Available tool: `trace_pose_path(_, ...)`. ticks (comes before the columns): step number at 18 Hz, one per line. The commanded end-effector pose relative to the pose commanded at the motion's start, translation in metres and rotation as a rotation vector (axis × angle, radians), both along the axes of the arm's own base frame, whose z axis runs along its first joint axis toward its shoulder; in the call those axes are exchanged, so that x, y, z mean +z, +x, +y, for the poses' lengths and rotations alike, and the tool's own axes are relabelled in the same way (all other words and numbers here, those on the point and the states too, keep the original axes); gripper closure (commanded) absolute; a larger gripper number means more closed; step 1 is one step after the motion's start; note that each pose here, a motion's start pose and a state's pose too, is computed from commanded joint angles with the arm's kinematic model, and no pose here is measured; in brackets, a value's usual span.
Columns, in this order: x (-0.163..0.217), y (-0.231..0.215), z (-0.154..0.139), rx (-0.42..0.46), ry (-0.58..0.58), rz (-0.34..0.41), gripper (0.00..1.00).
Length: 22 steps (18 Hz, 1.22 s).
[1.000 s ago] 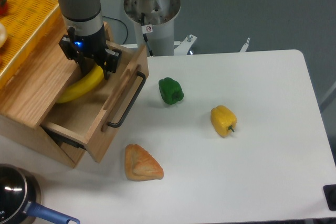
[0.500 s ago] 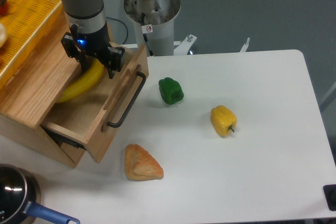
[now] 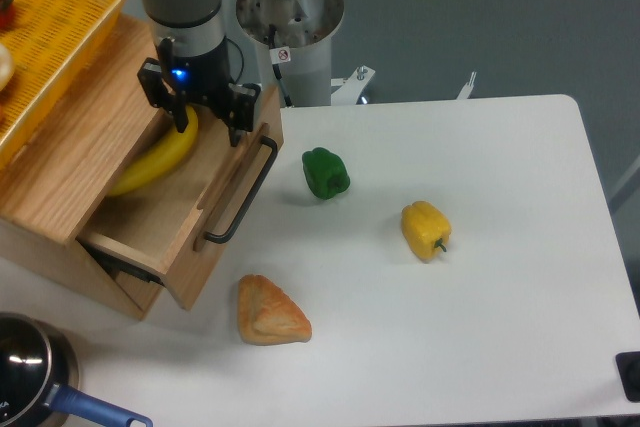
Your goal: Place the banana in the top drawer
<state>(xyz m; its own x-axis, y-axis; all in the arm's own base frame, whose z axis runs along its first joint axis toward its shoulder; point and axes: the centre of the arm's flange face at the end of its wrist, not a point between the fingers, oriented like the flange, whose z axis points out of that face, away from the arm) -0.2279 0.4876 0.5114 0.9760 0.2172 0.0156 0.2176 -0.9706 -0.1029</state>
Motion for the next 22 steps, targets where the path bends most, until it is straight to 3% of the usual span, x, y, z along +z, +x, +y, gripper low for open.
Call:
trace_pose_path(1, 0.000, -0.011, -0.006, 0.012, -0.010, 0.012, 0.00)
trace_pose_path(6, -0.012, -0.047, -0.025, 0.004, -0.142, 0.125, 0.00)
trace_pose_path(11, -0.029, -0.109, -0.053, 0.086, -0.152, 0.093, 0.00)
trace_pose_path(15, -0.038, -0.146, -0.075, -0.029, -0.137, 0.061, 0.00)
trace_pose_path(17, -0.041, -0.172, -0.094, -0.010, -0.086, 0.027, 0.00)
trace_pose_path(22, -0.064, -0.223, -0.120, -0.077, -0.094, 0.017, 0.00)
